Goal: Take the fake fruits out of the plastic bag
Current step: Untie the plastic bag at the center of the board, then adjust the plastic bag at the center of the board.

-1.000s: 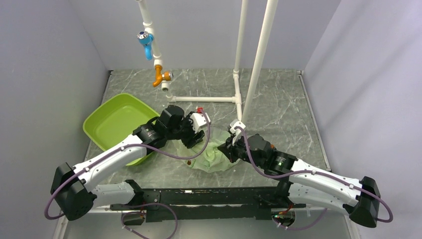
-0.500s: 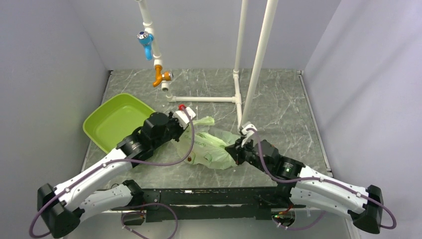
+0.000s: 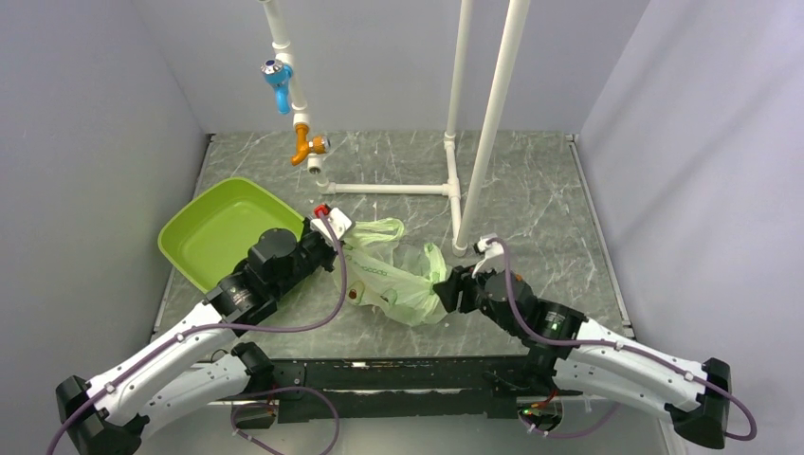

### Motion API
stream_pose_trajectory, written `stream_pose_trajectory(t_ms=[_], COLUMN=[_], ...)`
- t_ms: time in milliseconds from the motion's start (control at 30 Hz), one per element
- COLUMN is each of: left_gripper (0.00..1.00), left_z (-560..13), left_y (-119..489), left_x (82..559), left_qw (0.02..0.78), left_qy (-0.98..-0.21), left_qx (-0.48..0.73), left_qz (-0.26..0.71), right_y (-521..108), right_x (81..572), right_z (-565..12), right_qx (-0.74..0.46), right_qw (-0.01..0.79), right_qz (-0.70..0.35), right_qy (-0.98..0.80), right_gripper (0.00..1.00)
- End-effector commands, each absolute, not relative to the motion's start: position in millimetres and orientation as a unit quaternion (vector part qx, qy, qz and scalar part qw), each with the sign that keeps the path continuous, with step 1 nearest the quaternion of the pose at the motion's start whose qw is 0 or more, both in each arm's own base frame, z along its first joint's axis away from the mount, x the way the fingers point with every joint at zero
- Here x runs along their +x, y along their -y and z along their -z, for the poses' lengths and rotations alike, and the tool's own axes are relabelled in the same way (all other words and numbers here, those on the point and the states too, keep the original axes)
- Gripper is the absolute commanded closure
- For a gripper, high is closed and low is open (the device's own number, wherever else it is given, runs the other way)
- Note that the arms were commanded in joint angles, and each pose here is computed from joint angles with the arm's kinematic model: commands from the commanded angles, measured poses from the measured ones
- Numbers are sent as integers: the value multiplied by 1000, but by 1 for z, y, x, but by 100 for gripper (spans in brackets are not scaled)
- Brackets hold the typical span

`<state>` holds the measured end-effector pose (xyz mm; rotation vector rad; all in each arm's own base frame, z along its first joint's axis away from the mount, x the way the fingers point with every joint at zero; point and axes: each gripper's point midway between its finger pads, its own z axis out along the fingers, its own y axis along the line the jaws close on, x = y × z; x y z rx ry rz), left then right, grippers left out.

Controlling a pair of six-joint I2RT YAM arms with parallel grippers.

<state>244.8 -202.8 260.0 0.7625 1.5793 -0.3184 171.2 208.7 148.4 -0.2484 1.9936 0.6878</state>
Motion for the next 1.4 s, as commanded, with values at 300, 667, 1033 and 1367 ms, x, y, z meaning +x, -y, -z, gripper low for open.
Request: stream_pose_trajectory(t_ms=[300, 667, 1033, 1367], left_gripper=[100, 100, 100, 100], left_z=[-287, -286, -287, -285], left_y=[201, 207, 213, 216], left_x=[249, 247, 241, 240], left_qw=[660, 654, 650, 646], left_qy=[-669, -667, -658, -658], left_qx=[309, 320, 337, 340], left_qz=[148, 158, 175, 181], right_y=[-198, -220, -226, -226], right_x=[213, 234, 267, 285], right_z=[-229, -220, -212, -198], right_qx=[7, 27, -33, -73], right_qw=[534, 547, 556, 517], right_qz=[-208, -205, -113, -28], right_qy=[-819, -811, -823, -853], right_gripper=[0, 16, 22, 35])
